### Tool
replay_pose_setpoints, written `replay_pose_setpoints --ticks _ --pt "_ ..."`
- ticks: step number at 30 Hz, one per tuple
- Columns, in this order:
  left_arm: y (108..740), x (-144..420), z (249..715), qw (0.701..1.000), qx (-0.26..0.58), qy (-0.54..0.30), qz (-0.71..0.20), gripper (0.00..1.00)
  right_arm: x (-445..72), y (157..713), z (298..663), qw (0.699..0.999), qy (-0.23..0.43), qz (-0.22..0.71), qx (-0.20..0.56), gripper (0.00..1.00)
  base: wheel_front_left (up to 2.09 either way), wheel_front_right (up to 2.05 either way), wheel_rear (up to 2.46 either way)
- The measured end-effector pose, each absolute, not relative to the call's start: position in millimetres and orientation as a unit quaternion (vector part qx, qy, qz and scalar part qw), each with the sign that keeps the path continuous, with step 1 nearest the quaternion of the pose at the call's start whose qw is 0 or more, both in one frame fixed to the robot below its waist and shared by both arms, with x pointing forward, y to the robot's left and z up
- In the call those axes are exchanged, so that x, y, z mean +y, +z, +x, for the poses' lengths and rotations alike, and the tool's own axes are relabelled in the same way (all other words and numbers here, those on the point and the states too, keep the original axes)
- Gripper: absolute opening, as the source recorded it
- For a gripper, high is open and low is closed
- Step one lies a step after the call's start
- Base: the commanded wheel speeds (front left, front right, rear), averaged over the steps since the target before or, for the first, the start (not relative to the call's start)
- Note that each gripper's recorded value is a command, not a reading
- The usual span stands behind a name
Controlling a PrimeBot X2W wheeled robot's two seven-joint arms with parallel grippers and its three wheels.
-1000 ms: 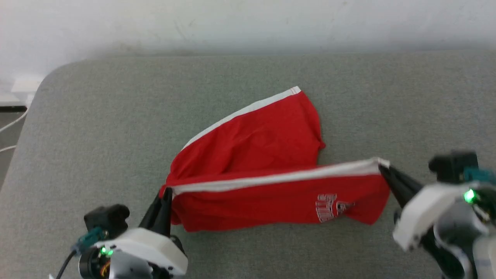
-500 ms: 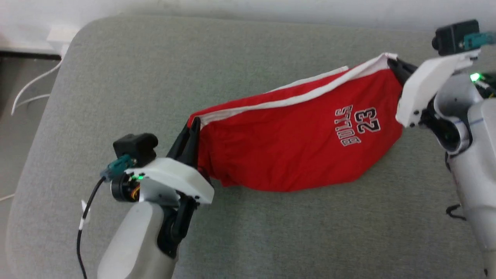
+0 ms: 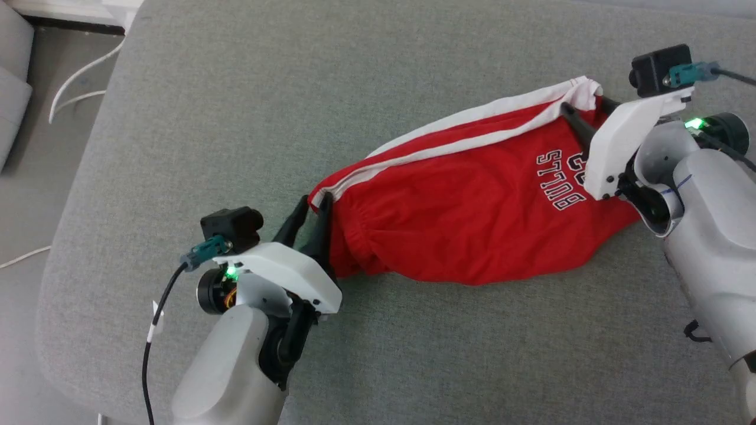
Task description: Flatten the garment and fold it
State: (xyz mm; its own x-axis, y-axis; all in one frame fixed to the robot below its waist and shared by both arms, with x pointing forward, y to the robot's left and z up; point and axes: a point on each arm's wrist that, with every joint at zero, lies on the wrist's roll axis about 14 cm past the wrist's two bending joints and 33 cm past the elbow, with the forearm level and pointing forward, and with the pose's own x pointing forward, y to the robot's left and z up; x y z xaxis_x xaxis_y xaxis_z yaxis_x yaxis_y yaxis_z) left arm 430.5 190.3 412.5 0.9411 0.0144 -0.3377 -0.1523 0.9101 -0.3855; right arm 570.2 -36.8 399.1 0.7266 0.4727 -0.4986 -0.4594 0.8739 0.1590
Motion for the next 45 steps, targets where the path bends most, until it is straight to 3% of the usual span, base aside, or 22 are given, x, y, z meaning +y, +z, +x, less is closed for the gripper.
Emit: replay_pose_setpoints --ticks 7,13,17,25,33,45 --pt "440.5 200.1 427.8 0.971 0.104 0.057 -0.210 1.00 -35.3 434.4 564.1 0.950 0.261 0.019 0.168 1.00 0.00 0.00 0.00" --pt "465.7 219.0 408.1 0.977 0.045 0.094 -0.187 1.00 -45.1 462.4 537.9 0.960 0.259 0.027 0.098 1.00 0.00 0.00 0.00" --pt "473.2 217.7 397.8 0.981 0.048 0.083 -0.166 1.00 -50.8 485.5 519.1 0.963 0.262 0.028 0.057 1.00 0.00 0.00 0.00" --pt "468.4 180.8 392.5 0.973 0.173 -0.031 -0.147 1.00 -76.3 505.3 470.4 0.969 0.244 0.030 0.017 1.00 0.00 0.00 0.00" --pt "449.7 131.7 387.0 0.933 0.311 -0.129 -0.128 1.00 -98.9 510.9 427.4 0.977 0.208 0.037 0.022 1.00 0.00 0.00 0.00" --pt "386.4 139.2 391.3 0.890 0.441 -0.112 -0.031 1.00 -115.9 514.4 404.3 0.983 0.170 0.056 0.039 1.00 0.00 0.00 0.00"
